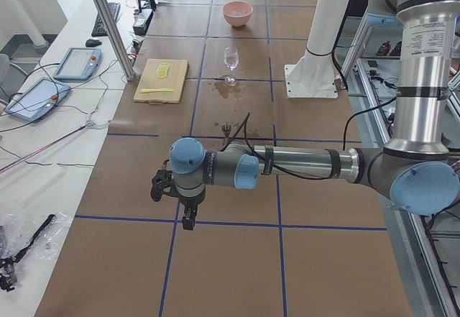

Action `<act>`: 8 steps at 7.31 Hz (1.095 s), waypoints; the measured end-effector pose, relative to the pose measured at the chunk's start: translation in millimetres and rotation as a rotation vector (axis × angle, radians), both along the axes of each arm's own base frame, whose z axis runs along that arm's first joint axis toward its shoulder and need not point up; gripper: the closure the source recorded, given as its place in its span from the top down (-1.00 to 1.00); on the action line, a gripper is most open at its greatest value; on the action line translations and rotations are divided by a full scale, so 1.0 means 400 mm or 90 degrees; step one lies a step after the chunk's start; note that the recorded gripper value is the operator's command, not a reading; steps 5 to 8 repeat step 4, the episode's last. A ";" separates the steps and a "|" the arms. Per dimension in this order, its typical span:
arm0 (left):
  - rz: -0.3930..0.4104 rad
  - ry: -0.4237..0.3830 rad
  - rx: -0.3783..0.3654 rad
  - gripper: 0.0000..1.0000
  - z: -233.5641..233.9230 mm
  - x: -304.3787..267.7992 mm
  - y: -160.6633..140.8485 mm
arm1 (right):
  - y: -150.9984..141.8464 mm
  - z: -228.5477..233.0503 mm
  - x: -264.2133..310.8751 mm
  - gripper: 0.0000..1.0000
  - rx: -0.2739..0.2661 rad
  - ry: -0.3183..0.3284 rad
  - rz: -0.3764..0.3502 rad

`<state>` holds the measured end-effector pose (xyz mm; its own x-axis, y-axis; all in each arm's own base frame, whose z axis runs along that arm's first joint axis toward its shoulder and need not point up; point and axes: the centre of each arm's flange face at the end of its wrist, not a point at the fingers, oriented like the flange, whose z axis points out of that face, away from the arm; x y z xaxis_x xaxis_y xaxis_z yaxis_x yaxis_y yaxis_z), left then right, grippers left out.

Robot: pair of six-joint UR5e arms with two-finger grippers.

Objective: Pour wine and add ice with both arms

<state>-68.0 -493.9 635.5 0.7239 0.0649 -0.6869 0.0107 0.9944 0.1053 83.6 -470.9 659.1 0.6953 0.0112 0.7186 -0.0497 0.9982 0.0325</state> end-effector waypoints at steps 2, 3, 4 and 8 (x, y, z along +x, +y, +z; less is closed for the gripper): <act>0.000 0.000 0.001 1.00 -0.002 0.000 -0.001 | 0.000 0.000 0.001 1.00 0.001 0.000 0.000; 0.000 0.000 0.002 1.00 -0.004 0.000 -0.002 | 0.000 0.000 0.001 1.00 0.001 0.000 0.000; 0.000 0.000 0.003 1.00 -0.005 0.000 -0.003 | 0.000 0.000 0.001 1.00 0.001 0.000 0.000; 0.000 0.000 0.003 1.00 -0.005 0.000 -0.003 | 0.000 0.000 0.001 1.00 0.001 0.000 0.000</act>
